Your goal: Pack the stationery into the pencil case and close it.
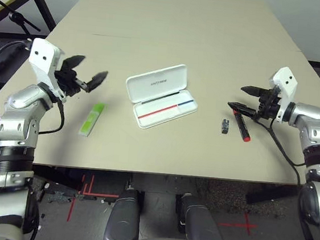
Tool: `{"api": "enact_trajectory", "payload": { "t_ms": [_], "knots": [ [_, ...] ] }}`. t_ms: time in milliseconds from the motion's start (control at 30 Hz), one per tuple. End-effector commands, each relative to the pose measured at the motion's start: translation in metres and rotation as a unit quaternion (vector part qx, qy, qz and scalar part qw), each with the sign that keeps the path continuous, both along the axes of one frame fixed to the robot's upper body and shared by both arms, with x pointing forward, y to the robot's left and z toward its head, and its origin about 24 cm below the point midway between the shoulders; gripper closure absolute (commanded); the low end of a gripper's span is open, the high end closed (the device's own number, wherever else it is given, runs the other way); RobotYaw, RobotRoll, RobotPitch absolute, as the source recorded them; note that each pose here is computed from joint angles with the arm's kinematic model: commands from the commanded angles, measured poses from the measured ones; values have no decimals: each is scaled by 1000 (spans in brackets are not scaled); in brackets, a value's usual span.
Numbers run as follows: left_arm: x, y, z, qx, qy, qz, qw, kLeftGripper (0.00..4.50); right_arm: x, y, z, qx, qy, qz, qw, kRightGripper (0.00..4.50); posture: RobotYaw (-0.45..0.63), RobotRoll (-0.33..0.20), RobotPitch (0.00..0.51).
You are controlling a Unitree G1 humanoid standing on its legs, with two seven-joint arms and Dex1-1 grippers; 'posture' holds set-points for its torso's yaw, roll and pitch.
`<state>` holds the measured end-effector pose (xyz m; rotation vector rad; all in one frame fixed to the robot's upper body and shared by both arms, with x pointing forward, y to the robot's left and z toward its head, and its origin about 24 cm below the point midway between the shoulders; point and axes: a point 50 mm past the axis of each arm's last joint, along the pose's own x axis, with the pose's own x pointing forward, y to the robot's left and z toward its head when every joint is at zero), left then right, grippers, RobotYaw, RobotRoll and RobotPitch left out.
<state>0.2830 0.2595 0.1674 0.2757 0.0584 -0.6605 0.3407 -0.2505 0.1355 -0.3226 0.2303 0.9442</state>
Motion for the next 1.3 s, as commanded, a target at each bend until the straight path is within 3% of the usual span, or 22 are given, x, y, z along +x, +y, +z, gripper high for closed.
{"api": "enact_trajectory", "payload": {
  "t_ms": [33, 300, 600, 900, 1300],
  "knots": [
    [-18, -19, -5, 15, 73, -84, 994, 0, -3, 4, -1, -8, 5, 14, 1000, 24, 6, 0, 99],
    [-28, -40, 0, 64, 127, -152, 978, 0, -3, 8, -1, -17, 3, 24, 1000, 24, 1, 0, 96],
    [-9, -97, -22, 100, 150, -207, 962, 0, -1, 14, -6, -23, 3, 31, 999, 24, -2, 0, 103],
    [3, -113, -41, 142, 173, -215, 951, 0, -2, 15, -10, -27, 2, 31, 999, 24, -20, 0, 111],
    [5, -116, -58, 165, 200, -225, 939, 0, 0, 20, -6, -23, -20, 31, 999, 24, -32, 0, 110]
  ]
}}
